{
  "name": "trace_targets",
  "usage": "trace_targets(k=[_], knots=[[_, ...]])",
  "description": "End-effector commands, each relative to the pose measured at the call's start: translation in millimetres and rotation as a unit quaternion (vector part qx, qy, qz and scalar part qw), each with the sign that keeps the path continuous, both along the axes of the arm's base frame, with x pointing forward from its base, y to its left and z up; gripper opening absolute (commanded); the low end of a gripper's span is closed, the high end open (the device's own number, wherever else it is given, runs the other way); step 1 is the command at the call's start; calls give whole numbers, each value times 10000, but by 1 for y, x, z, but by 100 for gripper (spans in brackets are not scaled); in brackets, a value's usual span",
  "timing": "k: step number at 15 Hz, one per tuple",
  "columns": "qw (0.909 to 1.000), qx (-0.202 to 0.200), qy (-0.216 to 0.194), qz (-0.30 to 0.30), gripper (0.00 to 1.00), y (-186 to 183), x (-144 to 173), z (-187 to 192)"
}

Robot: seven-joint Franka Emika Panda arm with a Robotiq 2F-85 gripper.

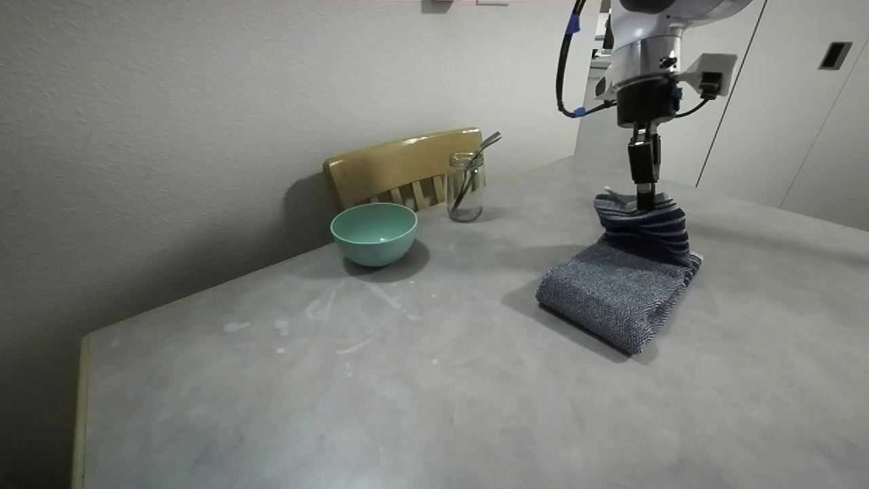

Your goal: Unfold the towel from right to left

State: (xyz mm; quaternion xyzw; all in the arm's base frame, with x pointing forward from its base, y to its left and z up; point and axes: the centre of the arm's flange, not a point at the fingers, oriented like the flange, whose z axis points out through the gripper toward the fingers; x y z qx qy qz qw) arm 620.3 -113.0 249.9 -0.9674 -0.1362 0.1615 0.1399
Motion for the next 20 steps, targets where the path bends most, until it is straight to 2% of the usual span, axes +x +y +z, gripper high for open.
trace_targets(k=[1, 10, 15, 17, 20], knots=[[9986, -103, 183, 492, 1, 45, 4, 4], [9858, -675, 429, 1478, 1, 186, 22, -14], [9779, -868, 477, 1839, 1, 248, 29, -25], [9790, -847, 415, 1808, 1, 267, 33, -27], [9857, -661, 339, 1510, 1, 292, 40, -25]])
